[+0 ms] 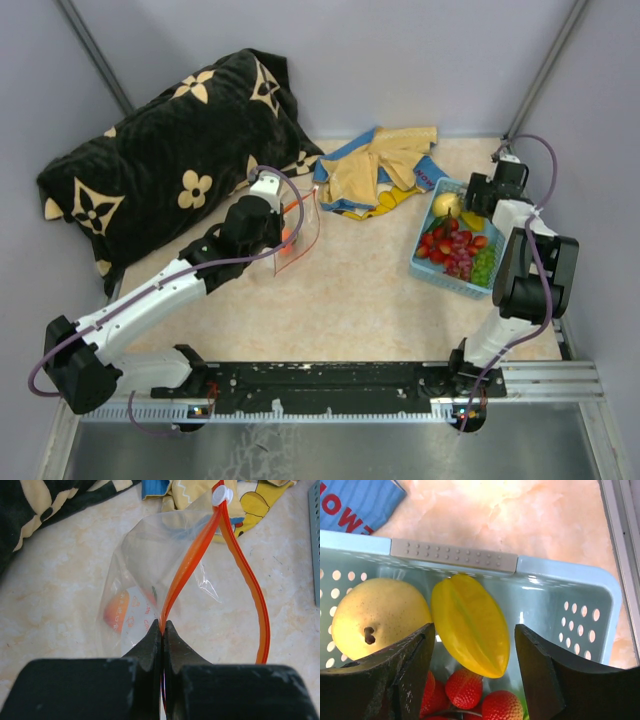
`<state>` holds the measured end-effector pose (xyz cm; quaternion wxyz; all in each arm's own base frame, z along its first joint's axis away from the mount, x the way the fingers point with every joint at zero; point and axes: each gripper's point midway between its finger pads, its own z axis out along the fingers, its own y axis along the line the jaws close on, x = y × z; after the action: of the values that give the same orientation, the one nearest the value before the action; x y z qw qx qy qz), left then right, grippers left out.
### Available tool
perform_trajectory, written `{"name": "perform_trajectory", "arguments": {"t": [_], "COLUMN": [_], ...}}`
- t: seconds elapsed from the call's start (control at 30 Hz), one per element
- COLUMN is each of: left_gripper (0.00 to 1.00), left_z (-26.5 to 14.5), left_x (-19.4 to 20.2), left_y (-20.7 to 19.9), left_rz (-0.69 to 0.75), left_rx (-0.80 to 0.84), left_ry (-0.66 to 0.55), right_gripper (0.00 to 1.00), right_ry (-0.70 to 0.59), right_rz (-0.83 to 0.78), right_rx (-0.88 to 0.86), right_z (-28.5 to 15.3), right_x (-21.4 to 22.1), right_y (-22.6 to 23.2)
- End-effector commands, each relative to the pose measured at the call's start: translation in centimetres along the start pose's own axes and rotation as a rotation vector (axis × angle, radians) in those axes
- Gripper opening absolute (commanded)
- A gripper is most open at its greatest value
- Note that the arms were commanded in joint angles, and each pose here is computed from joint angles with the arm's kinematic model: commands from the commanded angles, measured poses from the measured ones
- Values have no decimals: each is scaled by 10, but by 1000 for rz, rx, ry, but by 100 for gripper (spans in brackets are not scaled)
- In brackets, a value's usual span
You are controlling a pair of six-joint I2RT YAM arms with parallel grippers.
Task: Place the food in the zip-top bag and seal the zipper
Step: Pick up the fake fruit from the bin.
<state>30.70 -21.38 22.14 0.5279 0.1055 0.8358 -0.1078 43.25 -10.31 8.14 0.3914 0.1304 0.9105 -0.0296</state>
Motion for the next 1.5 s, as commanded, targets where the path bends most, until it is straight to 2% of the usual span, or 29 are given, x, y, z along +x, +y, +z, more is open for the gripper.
{"name": "perform_trajectory", "arguments": {"t": [0.0, 0.37, 0.57, 0.73, 1.03, 1.23, 1.47], "left_gripper": [0, 0, 0, 0, 0, 0, 0], "left_z": [-2, -2, -1, -1, -2, -4, -6], "left_x": [-9, -8, -8, -8, -7, -4, -5], "left_y": [3, 7, 6, 7, 6, 7, 8], "left_rz": [-5, -8, -8, -8, -18, -26, -35], "left_rx": [-3, -21, -16, -17, -11, -14, -15], "left_ry": [-31, -23, -21, -19, -16, -10, -15], "right_gripper": [66, 70, 68, 66, 70, 58, 44], "right_ry": [-89, 149, 217, 176, 109, 81, -10], "right_rz": [4, -102, -126, -129, -121, -110, -92], "right_rx": [-7, -107, -111, -77, -98, -94, -45], "right_z": [9, 20, 27, 32, 47, 43, 9], "right_x": [-33, 23, 43, 35, 21, 23, 3], "right_y": [0, 10, 8, 1, 5, 5, -1]}}
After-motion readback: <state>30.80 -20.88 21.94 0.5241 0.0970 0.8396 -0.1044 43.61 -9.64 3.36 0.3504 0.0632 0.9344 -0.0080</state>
